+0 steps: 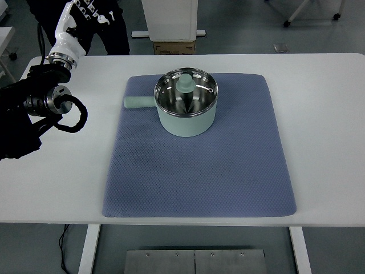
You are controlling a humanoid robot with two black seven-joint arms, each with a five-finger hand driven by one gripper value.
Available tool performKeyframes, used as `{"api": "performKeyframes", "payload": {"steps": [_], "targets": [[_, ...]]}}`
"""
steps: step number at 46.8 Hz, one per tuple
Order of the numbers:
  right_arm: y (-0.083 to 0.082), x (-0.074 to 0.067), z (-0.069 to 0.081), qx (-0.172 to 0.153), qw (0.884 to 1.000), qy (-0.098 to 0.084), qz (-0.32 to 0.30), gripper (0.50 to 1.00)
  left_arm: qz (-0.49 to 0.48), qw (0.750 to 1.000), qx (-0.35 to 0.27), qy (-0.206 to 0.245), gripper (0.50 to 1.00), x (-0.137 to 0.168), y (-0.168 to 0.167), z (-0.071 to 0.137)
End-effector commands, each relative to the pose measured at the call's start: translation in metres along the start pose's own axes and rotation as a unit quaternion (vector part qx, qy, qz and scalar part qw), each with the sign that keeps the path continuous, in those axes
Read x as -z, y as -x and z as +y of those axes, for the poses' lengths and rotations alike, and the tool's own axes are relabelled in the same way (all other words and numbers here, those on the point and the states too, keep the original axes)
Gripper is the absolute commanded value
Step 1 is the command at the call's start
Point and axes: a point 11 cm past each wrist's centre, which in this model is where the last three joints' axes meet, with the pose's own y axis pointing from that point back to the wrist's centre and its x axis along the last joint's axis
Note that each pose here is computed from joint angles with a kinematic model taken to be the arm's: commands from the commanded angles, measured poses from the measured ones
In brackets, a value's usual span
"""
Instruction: Rotate green pot handle
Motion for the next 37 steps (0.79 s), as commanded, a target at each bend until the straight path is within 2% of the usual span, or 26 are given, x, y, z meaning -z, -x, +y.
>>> {"api": "performKeyframes", "payload": {"steps": [1, 6, 19, 27, 37], "targets": [[0.0, 0.0, 0.0, 0.0, 1.0, 0.0, 0.0, 1.0, 0.016, 0.999, -0.031, -0.004, 1.0, 0.015, -0.008, 0.004], [0.0, 0.0, 0.0, 0.0, 1.0, 0.0, 0.0, 1.0, 0.04, 0.997, -0.061, -0.009, 1.0, 0.034, -0.014, 0.009], [0.001, 0.001, 0.0, 0.001, 1.0, -0.001, 0.0, 1.0, 0.073, 0.994, -0.075, -0.038, 1.0, 0.08, 0.007, 0.021], [0.001, 0.002, 0.0, 0.001, 1.0, -0.002, 0.001, 1.0, 0.099, 0.989, -0.102, -0.034, 1.0, 0.085, -0.001, 0.025], [0.001, 0.006, 0.0, 0.001, 1.0, -0.004, 0.0, 1.0, 0.108, 0.989, -0.094, -0.029, 1.0, 0.086, -0.01, 0.027]]}}
